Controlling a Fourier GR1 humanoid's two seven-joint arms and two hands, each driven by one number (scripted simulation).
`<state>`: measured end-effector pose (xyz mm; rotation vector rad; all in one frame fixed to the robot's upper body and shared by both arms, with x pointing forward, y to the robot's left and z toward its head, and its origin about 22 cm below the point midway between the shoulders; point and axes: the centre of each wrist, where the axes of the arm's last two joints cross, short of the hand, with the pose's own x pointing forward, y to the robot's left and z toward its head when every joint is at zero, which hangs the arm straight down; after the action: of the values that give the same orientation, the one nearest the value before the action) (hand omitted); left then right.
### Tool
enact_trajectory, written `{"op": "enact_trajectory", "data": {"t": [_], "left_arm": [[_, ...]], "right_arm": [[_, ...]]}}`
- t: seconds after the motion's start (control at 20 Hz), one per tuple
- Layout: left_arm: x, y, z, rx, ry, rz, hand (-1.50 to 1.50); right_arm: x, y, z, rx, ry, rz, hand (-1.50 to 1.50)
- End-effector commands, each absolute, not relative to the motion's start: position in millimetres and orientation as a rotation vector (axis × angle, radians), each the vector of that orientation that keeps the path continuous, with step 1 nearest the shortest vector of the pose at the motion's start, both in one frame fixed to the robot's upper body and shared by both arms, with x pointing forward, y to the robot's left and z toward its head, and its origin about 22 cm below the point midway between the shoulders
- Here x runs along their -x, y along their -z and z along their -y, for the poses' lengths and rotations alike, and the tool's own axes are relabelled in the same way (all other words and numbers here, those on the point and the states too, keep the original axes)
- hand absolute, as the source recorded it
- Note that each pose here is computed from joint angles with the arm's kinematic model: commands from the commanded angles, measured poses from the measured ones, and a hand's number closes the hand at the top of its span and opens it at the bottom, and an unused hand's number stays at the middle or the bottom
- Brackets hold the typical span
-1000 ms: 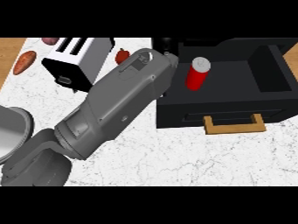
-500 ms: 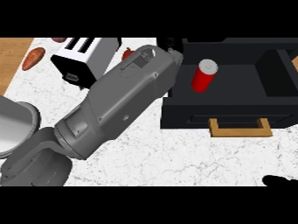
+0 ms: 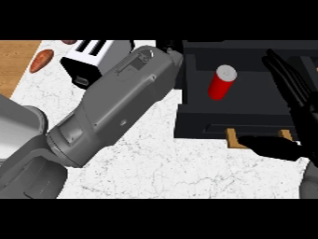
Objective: Pick up the can, place it into the drawer and close the drawer
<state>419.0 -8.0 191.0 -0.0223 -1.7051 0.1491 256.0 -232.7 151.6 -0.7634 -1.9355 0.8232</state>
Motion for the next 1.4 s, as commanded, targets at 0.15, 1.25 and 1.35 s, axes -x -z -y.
{"op": "enact_trajectory", "data": {"t": [0.15, 1.25, 1.35], "left_arm": [[-426, -208, -14, -0.006, -0.159, 1.715, -1.50], [-418, -232, -97, -0.055, -0.179, 1.722, -1.50], [-419, -231, -103, -0.046, -0.175, 1.727, -1.50]], "right_arm": [[-320, -131, 207, 0.900, -1.044, 1.844, -1.50], [-397, -11, 188, 1.199, -1.132, 1.628, -1.50], [-406, -17, 196, 1.222, -1.120, 1.635, -1.50]]}}
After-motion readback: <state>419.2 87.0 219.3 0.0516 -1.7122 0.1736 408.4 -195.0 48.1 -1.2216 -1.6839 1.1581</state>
